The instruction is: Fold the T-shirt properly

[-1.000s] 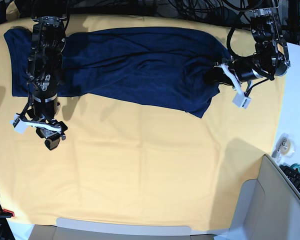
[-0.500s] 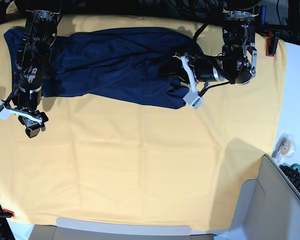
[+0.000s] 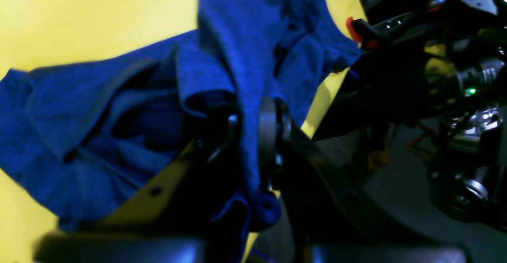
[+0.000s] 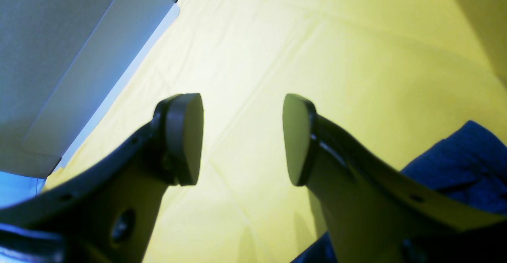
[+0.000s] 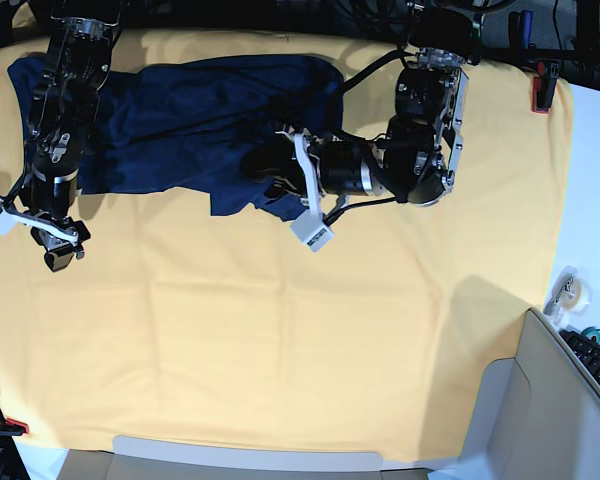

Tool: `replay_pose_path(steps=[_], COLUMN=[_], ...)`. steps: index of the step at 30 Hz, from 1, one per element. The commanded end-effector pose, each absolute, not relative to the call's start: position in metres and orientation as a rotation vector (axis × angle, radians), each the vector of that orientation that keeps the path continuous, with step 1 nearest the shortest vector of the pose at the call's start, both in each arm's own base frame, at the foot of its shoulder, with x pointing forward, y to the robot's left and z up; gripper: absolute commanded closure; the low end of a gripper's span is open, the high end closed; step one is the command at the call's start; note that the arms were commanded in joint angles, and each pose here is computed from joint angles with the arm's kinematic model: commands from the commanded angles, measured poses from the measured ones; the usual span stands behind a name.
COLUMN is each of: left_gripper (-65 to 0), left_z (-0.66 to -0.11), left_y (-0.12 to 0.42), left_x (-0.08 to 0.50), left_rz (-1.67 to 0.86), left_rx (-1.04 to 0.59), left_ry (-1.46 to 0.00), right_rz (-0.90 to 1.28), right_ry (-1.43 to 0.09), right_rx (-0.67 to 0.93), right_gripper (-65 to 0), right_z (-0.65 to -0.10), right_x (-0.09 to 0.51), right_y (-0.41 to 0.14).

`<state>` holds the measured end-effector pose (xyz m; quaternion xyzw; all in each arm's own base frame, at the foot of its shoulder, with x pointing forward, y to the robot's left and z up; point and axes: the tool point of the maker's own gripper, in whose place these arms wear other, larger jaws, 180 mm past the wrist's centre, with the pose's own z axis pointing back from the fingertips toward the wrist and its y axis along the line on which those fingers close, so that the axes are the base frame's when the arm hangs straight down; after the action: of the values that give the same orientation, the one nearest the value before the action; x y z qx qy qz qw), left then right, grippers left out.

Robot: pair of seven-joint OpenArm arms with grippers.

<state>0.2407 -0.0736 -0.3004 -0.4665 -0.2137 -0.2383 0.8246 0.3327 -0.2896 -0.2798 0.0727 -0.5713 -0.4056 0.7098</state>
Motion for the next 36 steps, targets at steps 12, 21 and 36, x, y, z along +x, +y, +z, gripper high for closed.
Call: replay_pose_path(steps=[12,21,36], left_gripper=[-0.1,-0.1,-0.1], left_z=[-0.312,-0.323,-0.304], left_y=[-0.119,-0.132,-0.152], left_x=[0.225,0.223,0.213], left_rz=[-0.389,-0.389,-0.456], left_rx=[-1.035,-1.024,-1.069], left_ry=[-0.305,-0.285,-0.298], right_rz=[-0.883,-0.883,-0.884], right_ry=[-1.331,-1.329,-1.329], right_rx=[0.157,0.156,0.155], right_gripper=[-31.9,-31.9,-31.9], right_z=[-0.262,-0.262,-0.263], right_x=[0.337,0.336,0.336], right_y=[-0.294,-0.294,-0.294])
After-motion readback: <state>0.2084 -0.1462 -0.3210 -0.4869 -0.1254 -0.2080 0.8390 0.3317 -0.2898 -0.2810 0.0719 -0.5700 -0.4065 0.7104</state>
